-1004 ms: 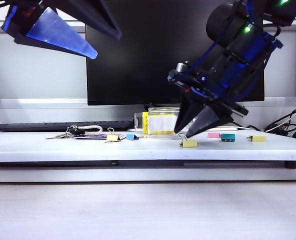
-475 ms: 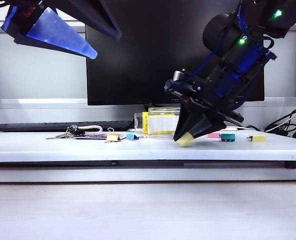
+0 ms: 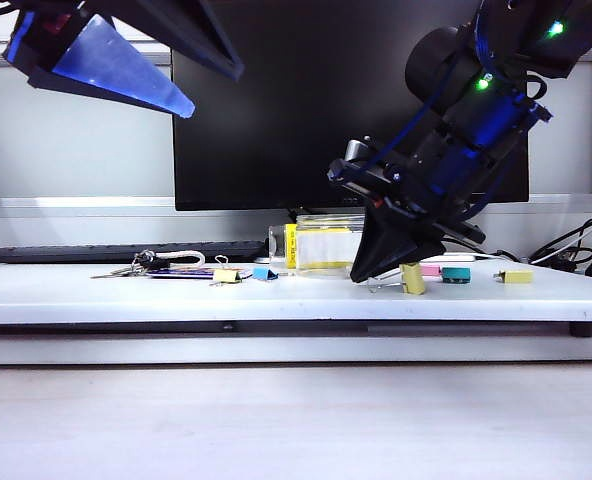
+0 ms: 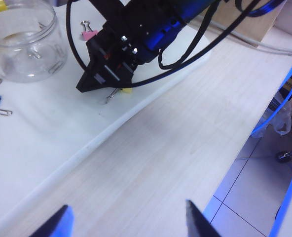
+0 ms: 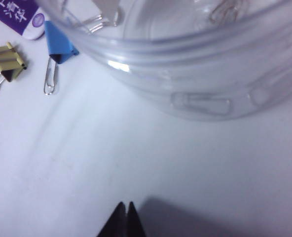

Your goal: Pick up the clips with the largest number of clips of the same color on the table and place them in a round transparent plastic box.

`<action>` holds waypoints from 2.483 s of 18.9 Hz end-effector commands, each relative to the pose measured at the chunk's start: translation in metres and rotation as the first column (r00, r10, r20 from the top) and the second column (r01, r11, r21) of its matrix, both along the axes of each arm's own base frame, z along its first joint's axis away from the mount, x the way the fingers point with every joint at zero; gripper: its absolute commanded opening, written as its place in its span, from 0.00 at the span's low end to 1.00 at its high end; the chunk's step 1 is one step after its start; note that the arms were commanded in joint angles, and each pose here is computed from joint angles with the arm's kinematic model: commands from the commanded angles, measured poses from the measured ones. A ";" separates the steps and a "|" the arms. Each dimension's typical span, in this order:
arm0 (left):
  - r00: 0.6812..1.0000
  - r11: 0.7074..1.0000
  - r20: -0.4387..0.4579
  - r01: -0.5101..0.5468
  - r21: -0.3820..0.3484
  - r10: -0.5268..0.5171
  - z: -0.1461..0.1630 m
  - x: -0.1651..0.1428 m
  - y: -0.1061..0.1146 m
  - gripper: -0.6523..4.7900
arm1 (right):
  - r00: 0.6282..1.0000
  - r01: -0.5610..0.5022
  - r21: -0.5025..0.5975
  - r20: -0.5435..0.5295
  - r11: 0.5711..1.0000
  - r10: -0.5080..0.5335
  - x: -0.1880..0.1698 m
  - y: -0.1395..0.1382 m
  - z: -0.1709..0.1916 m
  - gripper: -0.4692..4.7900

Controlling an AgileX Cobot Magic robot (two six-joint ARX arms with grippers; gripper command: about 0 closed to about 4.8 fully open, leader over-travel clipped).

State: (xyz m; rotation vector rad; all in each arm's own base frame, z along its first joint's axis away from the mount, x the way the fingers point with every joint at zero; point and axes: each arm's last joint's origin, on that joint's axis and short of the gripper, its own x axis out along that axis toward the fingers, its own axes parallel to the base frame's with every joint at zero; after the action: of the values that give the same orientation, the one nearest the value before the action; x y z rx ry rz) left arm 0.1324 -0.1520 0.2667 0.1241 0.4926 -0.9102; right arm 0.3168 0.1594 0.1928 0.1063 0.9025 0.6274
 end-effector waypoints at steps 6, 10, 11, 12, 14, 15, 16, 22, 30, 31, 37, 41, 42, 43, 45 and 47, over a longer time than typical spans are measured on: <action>1.000 1.000 -0.001 0.012 -0.007 -0.012 0.002 -0.001 0.000 0.68 | 0.997 -0.077 -0.119 -0.018 0.990 0.075 0.004 0.001 0.049 0.37; 1.000 1.000 0.001 0.018 0.001 -0.018 0.001 -0.001 0.000 0.68 | 0.995 -0.104 -0.329 -0.035 0.939 0.098 -0.024 -0.017 0.075 0.42; 1.000 1.000 0.007 0.023 0.006 -0.023 0.001 -0.001 0.000 0.68 | 0.994 -0.110 -0.329 -0.041 0.938 0.102 -0.028 -0.018 0.079 0.44; 0.999 0.999 0.017 0.029 0.012 -0.029 0.001 -0.001 0.000 0.68 | 0.993 -0.119 -0.309 -0.044 0.944 0.111 -0.031 -0.019 0.082 0.44; 0.998 0.998 0.009 0.067 0.003 -0.067 0.002 -0.002 -0.001 0.68 | 0.991 -0.132 -0.312 -0.069 0.941 0.116 -0.035 -0.018 0.081 0.43; 0.996 0.996 0.002 0.086 -0.005 -0.086 0.002 -0.002 -0.001 0.68 | 0.989 -0.141 -0.314 -0.074 0.939 0.124 -0.036 -0.016 0.080 0.43; 0.995 0.995 -0.002 0.097 -0.009 -0.097 0.002 -0.003 -0.001 0.68 | 0.989 -0.146 -0.314 -0.076 0.938 0.129 -0.037 -0.015 0.080 0.43; 0.992 0.992 -0.016 0.121 -0.023 -0.122 0.001 -0.003 -0.002 0.68 | 0.984 -0.173 -0.361 -0.099 0.916 0.147 -0.039 -0.003 0.068 0.48; 0.992 0.992 -0.027 0.122 -0.027 -0.123 0.001 -0.004 -0.002 0.68 | 0.984 -0.177 -0.455 -0.111 0.873 0.142 -0.031 0.004 0.049 0.48; 0.992 0.992 -0.027 0.122 -0.027 -0.123 0.001 -0.004 -0.002 0.68 | 0.984 -0.177 -0.454 -0.109 0.873 0.143 -0.030 0.005 0.048 0.48; 0.992 0.992 -0.027 0.122 -0.027 -0.123 0.001 -0.004 -0.002 0.68 | 0.983 -0.179 -0.457 -0.116 0.871 0.141 -0.024 0.008 0.039 0.48; 0.992 0.992 -0.027 0.122 -0.027 -0.122 0.001 -0.004 -0.002 0.68 | 0.984 -0.176 -0.459 -0.113 0.871 0.140 -0.022 0.009 0.036 0.38; 0.992 0.992 -0.027 0.122 -0.027 -0.123 0.001 -0.004 -0.002 0.68 | 0.984 -0.175 -0.458 -0.110 0.871 0.140 -0.022 0.009 0.036 0.30; 0.992 0.992 -0.027 0.122 -0.027 -0.123 0.001 -0.004 -0.002 0.68 | 0.985 -0.173 -0.456 -0.104 0.873 0.140 -0.022 0.009 0.037 0.30; 0.992 0.992 -0.027 0.122 -0.027 -0.123 0.001 -0.004 -0.002 0.68 | 0.985 -0.170 -0.454 -0.097 0.875 0.141 -0.020 0.010 0.036 0.30; 0.992 0.992 -0.027 0.122 -0.027 -0.123 0.001 -0.004 -0.002 0.68 | 0.984 -0.173 -0.461 -0.109 0.871 0.138 -0.019 0.011 0.031 0.28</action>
State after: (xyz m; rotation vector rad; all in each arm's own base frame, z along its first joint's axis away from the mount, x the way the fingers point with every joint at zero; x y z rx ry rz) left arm 0.1289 -0.1532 0.2651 0.1251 0.5204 -1.0304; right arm 0.2964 0.1691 0.2253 -0.3849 1.1239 0.5445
